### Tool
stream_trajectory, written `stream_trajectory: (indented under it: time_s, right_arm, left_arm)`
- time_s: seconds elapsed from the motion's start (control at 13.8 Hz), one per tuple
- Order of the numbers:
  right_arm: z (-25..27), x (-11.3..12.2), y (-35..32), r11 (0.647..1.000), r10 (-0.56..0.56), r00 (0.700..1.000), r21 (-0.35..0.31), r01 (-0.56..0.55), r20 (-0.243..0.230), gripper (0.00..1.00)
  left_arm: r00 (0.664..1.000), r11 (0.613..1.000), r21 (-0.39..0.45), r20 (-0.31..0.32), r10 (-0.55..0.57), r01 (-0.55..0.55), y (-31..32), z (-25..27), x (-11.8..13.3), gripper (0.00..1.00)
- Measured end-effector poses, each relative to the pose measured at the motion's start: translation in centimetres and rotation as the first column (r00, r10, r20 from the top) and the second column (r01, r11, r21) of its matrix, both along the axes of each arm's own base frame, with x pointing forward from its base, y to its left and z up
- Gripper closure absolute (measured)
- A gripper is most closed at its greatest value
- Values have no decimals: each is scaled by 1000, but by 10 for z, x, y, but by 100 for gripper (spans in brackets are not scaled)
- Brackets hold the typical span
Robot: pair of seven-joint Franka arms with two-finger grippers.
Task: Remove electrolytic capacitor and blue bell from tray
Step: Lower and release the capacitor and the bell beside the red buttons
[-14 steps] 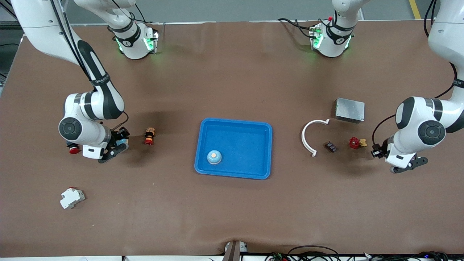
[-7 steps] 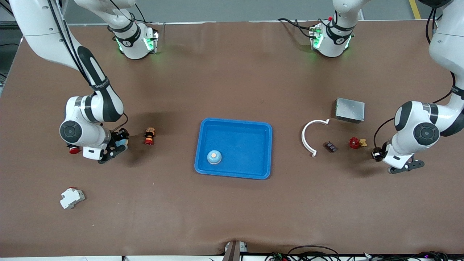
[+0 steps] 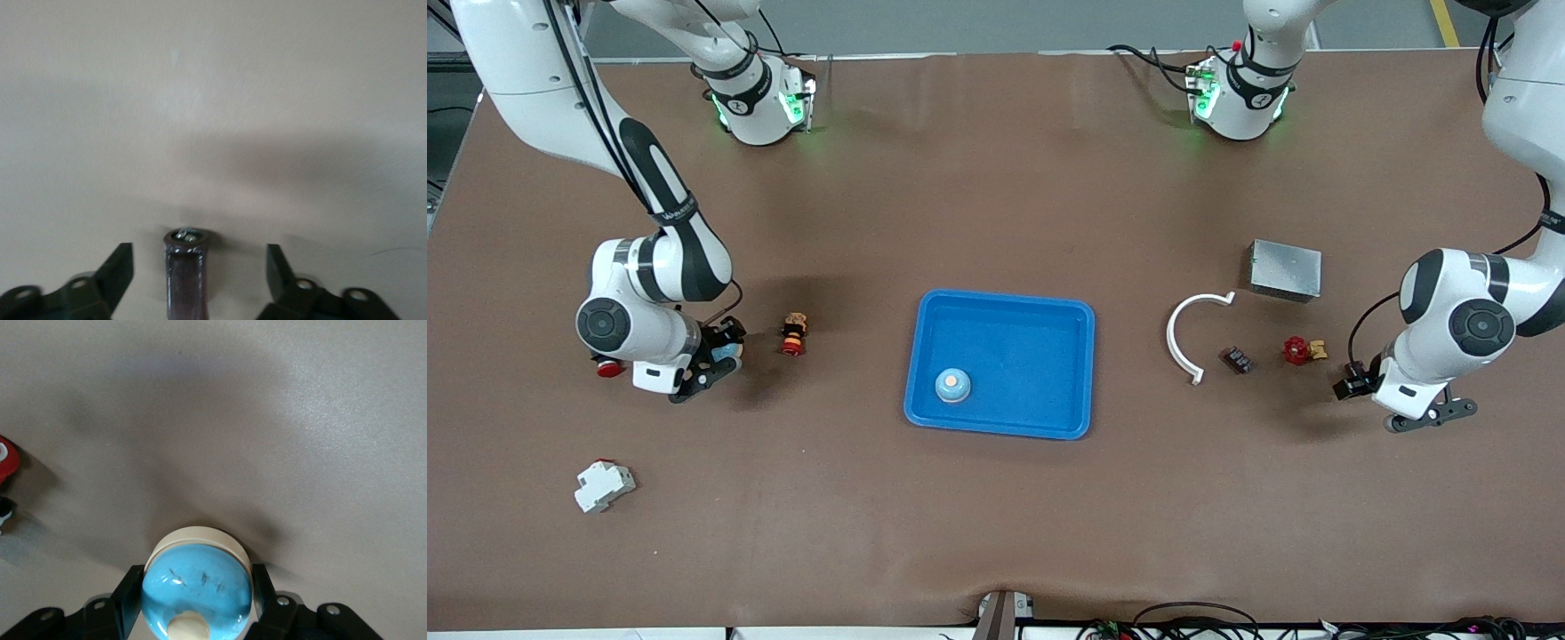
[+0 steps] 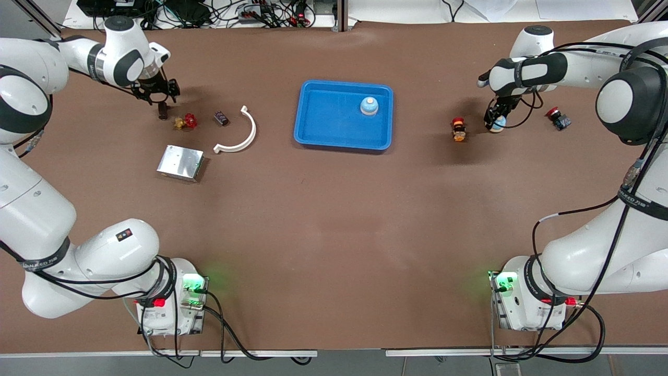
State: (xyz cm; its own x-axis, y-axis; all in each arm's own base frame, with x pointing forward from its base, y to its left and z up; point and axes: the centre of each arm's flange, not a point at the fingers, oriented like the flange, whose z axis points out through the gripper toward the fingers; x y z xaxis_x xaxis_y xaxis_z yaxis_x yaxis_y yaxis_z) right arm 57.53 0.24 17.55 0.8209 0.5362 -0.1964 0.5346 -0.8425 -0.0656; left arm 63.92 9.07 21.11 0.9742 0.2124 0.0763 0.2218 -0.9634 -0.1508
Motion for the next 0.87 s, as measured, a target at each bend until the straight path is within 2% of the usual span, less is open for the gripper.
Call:
stream_trajectory:
  time_s: [0.07,0.22,0.29,0.43,0.65,0.87]
  right_arm:
    - [0,0,0,1000,0,1000,0,0,-1,24]
    - [0,-1,0,1000,-1,1000,-1,1,-11,5]
    - [2,-1,0,1000,-1,1000,-2,1,-30,0]
    - [17,3,3,1000,-11,996,-4,10,-87,0]
    - [71,20,17,996,-85,983,-2,86,-160,0]
    - [120,31,59,985,-172,971,-50,166,-168,0]
  left_arm:
    - [1000,1000,-4,19,-10,10,-7,10,6,0]
    - [997,999,-12,68,-39,40,-29,37,18,0]
    - [995,998,-13,85,-55,56,-42,52,23,0]
    - [993,997,-7,85,-82,83,-71,83,30,0]
    - [996,997,-11,46,-78,78,-103,128,37,0]
    - [997,997,-17,37,-71,72,-120,167,39,0]
